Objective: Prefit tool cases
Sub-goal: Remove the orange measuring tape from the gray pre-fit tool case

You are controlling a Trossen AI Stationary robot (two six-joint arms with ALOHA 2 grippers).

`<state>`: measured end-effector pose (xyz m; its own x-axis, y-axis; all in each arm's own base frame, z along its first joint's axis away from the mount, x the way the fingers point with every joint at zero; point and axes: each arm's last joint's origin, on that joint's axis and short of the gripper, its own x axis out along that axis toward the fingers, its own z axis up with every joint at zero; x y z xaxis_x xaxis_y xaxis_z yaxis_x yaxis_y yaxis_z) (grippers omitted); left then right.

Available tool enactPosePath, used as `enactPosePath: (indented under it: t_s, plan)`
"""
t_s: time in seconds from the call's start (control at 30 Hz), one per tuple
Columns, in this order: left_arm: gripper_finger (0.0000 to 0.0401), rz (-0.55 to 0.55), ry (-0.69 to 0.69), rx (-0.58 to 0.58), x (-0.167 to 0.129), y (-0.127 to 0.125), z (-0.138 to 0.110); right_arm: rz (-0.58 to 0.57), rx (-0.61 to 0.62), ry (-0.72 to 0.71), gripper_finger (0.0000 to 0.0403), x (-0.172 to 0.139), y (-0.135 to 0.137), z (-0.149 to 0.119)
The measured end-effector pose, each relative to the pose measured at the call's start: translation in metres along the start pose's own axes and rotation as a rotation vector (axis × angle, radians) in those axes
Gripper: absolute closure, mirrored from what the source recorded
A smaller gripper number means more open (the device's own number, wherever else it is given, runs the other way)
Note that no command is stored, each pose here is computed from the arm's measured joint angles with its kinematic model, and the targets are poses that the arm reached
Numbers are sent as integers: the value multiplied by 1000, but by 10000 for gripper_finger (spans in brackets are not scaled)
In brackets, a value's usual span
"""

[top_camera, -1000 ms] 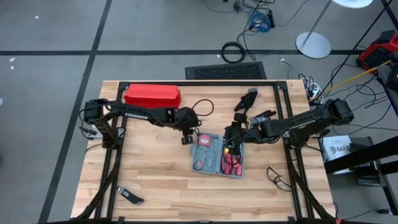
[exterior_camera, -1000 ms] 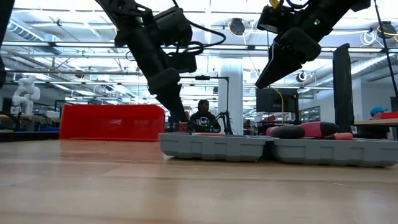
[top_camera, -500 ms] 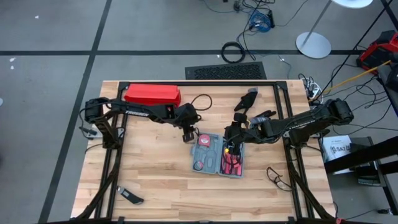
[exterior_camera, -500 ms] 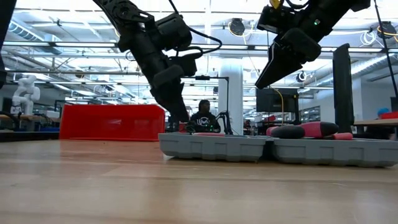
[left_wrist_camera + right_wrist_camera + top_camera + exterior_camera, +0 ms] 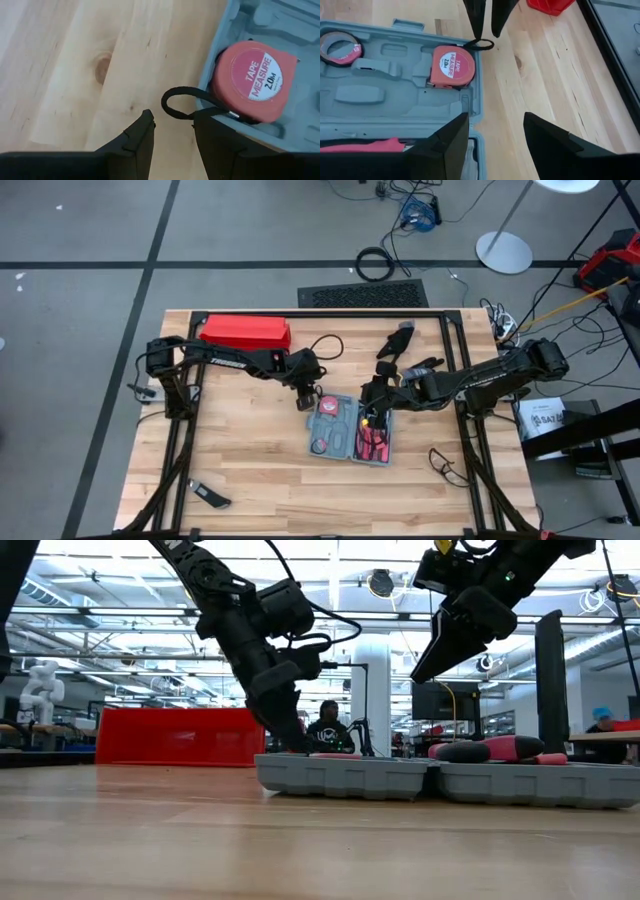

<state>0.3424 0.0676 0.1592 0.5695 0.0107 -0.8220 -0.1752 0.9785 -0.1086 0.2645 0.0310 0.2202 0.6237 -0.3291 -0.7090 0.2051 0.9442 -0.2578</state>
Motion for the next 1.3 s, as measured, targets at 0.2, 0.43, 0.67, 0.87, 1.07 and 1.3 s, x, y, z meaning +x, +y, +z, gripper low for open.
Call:
enactPosePath:
  t_s: [0.2,0.43,0.67,0.87,1.07,1.3]
  plan:
    - [258,-28,-35,-3,0,-1,4,0,-1,3,218,0,0,0]
    - [258,-31,-31,-42,-1,4,3,0,-1,3,218,0,0,0]
    - [258,-64,-2,-57,13,9,-2,-1,-2,4,218,0,0,0]
    - [259,-72,25,-59,24,10,-7,-1,-2,5,218,0,0,-1]
    - [331,-73,17,-50,22,10,-6,-1,-2,5,218,0,0,0]
    - [398,-78,-2,-43,15,7,-2,-5,5,6,218,0,0,-1]
